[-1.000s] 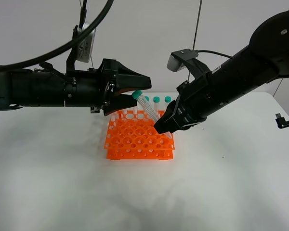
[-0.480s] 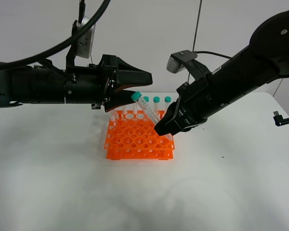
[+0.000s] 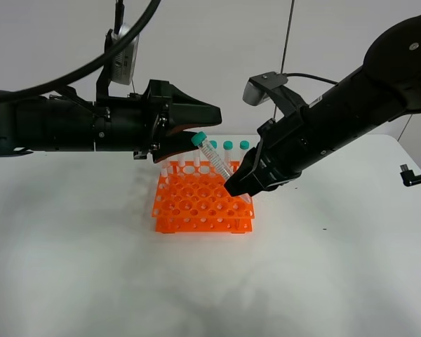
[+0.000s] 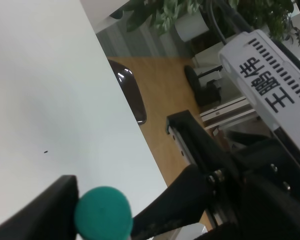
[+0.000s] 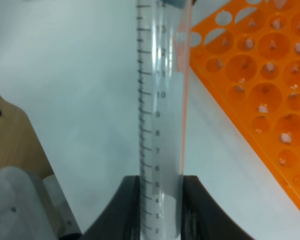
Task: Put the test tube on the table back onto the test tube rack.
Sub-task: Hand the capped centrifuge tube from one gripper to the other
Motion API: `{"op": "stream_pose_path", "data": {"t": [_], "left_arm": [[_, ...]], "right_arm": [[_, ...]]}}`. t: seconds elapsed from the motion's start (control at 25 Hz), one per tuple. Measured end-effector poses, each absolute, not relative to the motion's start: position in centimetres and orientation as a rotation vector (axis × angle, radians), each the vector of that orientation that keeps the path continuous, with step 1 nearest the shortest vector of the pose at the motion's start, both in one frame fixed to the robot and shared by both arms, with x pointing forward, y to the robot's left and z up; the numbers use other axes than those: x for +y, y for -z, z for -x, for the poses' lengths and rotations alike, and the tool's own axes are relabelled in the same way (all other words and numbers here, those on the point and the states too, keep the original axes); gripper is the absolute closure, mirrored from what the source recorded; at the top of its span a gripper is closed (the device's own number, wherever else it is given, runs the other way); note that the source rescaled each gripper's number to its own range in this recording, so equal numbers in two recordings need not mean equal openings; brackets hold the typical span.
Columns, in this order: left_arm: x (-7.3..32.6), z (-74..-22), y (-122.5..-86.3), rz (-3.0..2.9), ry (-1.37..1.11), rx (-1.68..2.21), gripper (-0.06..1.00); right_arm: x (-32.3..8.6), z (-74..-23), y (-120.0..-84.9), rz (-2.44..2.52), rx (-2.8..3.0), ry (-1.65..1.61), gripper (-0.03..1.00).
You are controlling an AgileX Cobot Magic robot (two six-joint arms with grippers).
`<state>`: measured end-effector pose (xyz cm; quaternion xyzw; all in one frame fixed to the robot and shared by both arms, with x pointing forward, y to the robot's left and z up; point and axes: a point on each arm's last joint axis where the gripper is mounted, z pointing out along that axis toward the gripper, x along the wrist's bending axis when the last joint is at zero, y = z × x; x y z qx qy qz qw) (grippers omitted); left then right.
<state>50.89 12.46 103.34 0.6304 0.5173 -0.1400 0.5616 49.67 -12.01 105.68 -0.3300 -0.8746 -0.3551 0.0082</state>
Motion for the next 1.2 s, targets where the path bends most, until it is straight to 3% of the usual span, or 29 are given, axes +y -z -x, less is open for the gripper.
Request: {"op": "stream_pose_path", "data": {"t": [0.12, 0.48, 0.76, 0.88, 1.0, 1.2], "left_arm": [[12.48, -50.9, -103.32, -1.487, 0.325, 1.219, 0.16], [12.48, -50.9, -103.32, -1.487, 0.325, 1.219, 0.21], [12.52, -50.96, -103.28, -1.489, 0.315, 1.223, 0.37], [12.58, -51.04, -103.23, -1.488, 0.304, 1.232, 0.56], [12.65, -51.12, -103.18, -1.487, 0.292, 1.241, 0.94], [12.65, -51.12, -103.18, -1.488, 0.292, 1.241, 0.94]], "right_arm": [[-11.99, -49.66, -105.69, 1.031, -2.73, 1.113, 0.95], [-11.82, -49.68, -105.86, 1.021, -2.714, 1.149, 0.95], [-11.78, -49.75, -105.91, 1.018, -2.717, 1.163, 0.95], [-11.77, -49.78, -105.94, 1.021, -2.714, 1.17, 0.95], [-11.72, -49.8, -105.99, 1.024, -2.707, 1.181, 0.95], [-11.71, -49.82, -106.01, 1.028, -2.704, 1.186, 0.95]]}}
